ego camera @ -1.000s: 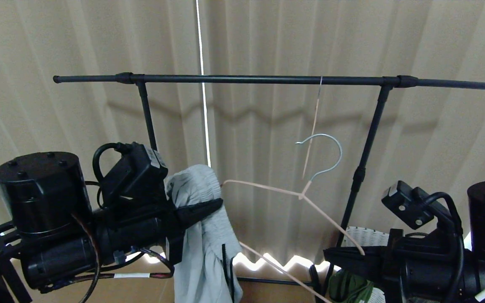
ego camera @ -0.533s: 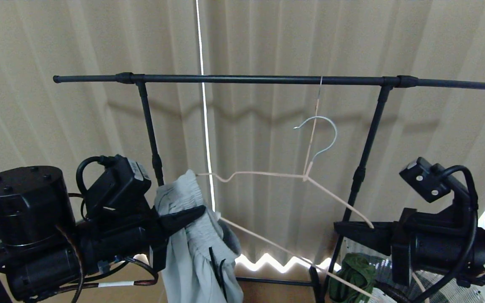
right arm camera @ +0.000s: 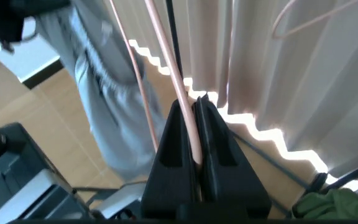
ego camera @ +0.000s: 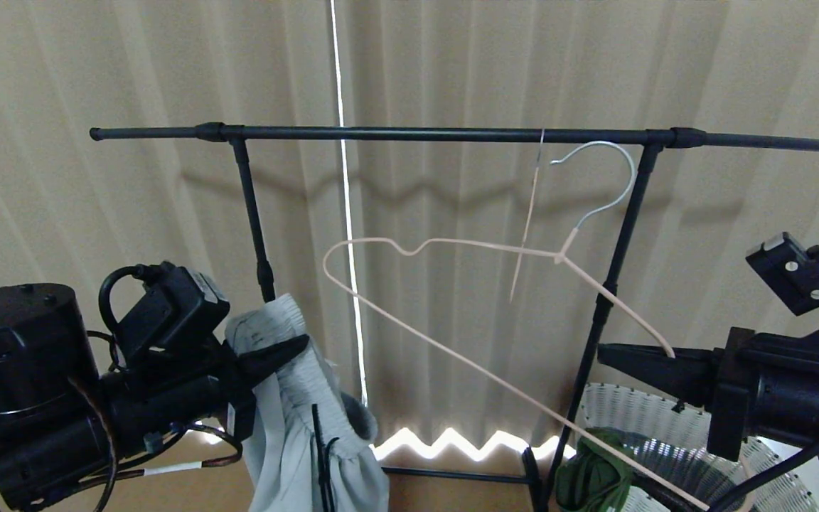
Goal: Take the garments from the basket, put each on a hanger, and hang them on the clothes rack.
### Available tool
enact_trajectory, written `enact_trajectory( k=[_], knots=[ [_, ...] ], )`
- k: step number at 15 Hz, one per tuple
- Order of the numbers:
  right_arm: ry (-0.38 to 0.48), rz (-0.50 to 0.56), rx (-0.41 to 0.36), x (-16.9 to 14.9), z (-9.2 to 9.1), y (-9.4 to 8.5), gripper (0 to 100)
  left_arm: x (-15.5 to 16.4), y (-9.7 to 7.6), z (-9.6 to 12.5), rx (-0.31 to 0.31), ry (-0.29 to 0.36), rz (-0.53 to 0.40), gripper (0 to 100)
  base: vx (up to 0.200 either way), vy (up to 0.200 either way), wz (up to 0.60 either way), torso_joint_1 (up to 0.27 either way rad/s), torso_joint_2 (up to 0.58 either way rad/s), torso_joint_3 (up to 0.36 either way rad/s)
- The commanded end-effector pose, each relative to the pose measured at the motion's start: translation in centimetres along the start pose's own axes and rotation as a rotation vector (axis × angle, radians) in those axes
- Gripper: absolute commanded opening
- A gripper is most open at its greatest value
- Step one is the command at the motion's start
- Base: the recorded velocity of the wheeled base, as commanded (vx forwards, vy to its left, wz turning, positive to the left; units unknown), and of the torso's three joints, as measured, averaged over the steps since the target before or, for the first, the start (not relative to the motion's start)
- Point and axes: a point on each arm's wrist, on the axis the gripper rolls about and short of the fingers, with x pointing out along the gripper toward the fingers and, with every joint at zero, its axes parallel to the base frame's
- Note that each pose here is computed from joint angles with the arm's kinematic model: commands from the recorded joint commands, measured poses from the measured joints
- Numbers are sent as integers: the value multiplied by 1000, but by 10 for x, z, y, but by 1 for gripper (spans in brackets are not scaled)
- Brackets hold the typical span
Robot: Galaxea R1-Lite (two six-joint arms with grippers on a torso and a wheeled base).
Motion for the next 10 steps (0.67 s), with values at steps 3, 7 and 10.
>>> enact_trajectory(
  k=[3, 7, 10],
  knots=[
    [56, -5, 5, -3, -17, -2, 0, 3, 4, 6, 8, -23, 11, 0, 0, 0, 0, 0, 0, 0],
    [156, 55, -6, -7, -29, -1, 0, 8, 7, 13, 18, -43, 10, 0, 0, 0, 0, 0, 0, 0],
    [193, 96, -15, -6, -36, -1, 0, 20, 8, 8, 26, -23, -8, 0, 0, 0, 0, 0, 0, 0]
  ],
)
